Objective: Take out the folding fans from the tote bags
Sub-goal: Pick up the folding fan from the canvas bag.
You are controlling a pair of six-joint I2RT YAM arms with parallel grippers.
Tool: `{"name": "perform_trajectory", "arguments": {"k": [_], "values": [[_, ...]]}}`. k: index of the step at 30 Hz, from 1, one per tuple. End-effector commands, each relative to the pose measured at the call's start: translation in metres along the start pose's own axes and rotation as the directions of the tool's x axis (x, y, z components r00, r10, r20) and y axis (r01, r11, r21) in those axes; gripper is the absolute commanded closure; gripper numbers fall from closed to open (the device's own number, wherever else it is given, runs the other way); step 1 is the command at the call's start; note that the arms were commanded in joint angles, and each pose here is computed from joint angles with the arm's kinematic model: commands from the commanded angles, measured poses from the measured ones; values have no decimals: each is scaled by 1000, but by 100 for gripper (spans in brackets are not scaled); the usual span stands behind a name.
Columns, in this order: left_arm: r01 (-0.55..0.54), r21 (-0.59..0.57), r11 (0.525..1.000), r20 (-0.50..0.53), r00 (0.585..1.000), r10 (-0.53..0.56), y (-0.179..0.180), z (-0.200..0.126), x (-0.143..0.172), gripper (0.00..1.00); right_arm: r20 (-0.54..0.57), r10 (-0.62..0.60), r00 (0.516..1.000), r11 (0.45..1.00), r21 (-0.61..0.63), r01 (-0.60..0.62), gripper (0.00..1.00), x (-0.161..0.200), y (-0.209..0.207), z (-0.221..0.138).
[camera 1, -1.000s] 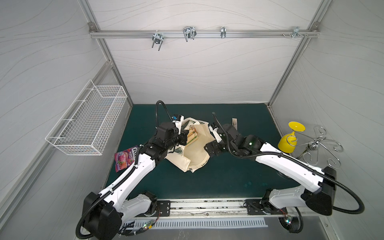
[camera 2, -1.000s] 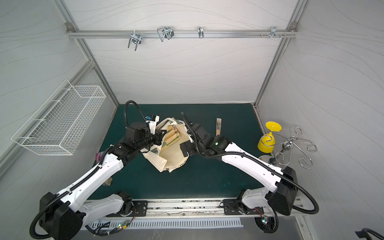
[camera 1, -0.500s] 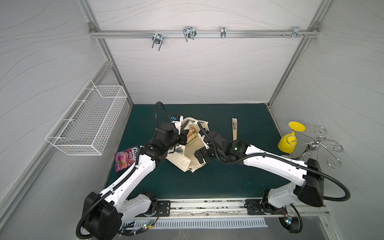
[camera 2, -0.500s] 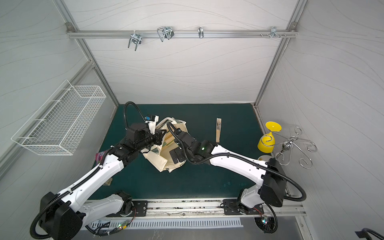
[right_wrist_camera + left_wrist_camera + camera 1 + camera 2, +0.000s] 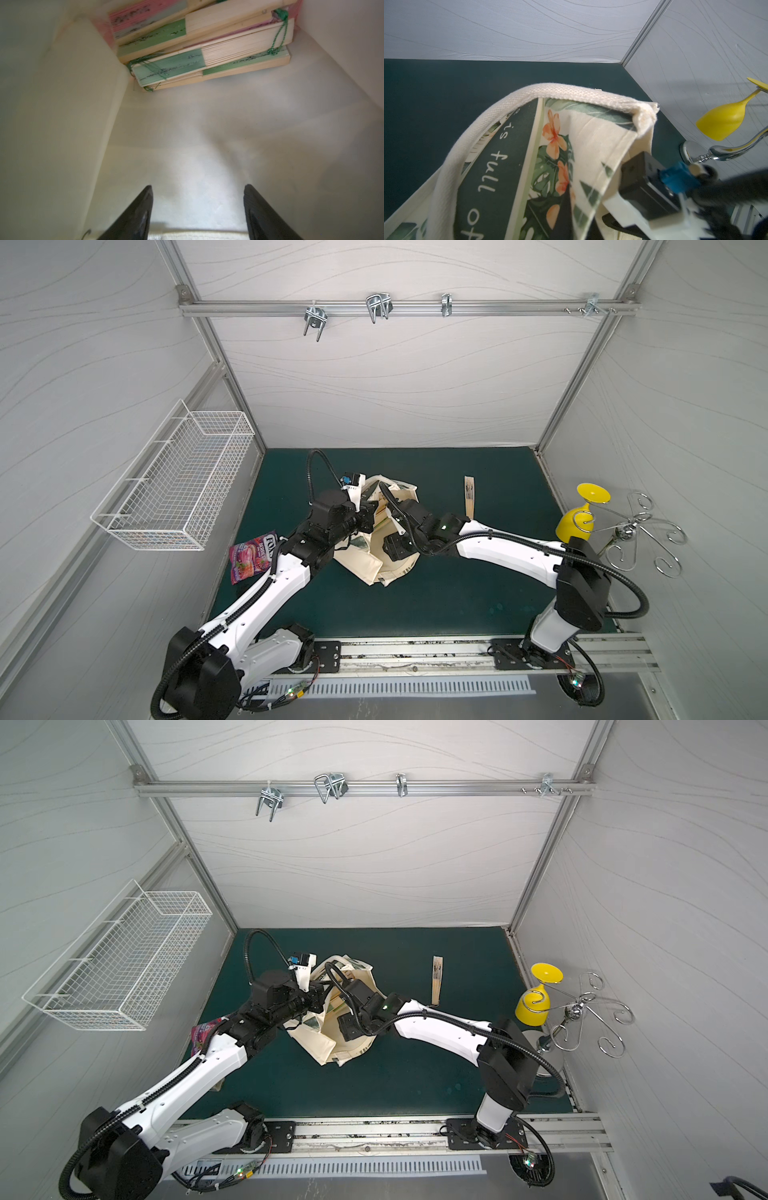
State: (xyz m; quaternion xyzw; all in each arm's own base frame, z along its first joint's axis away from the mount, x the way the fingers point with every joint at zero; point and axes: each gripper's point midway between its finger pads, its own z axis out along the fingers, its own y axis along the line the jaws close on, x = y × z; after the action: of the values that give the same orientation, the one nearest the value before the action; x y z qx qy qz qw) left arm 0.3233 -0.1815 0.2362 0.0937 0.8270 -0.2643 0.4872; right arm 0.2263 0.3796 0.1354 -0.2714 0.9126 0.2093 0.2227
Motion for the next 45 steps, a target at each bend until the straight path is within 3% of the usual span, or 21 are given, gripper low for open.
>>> {"name": "perform_trajectory", "arguments": {"k": [1,11,16,23,32,36,45], "values": [[3,32,999,95,995,-6,-6,-5,-21,100,22,42,999,998,-39,-42,38,-14,10,10],[46,114,992,143,988,-62,-16,-7,-22,100,58,153,987,988,12,-154,50,-26,-2,50],[117,66,991,179,976,-127,-6,-7,-28,100,134,239,962,969,30,-245,52,-29,-14,59],[180,19,984,199,963,-180,3,1,-40,100,174,294,940,956,-40,-291,53,-25,-7,63],[186,36,982,197,962,-190,-2,10,-51,100,112,285,952,957,-86,-276,52,-2,16,77],[173,82,981,185,965,-186,-11,6,-52,100,77,346,935,936,-92,-339,53,-3,5,91],[89,178,980,113,988,-110,-31,-11,-31,100,109,424,899,906,-48,-421,53,-18,-26,104]]}}
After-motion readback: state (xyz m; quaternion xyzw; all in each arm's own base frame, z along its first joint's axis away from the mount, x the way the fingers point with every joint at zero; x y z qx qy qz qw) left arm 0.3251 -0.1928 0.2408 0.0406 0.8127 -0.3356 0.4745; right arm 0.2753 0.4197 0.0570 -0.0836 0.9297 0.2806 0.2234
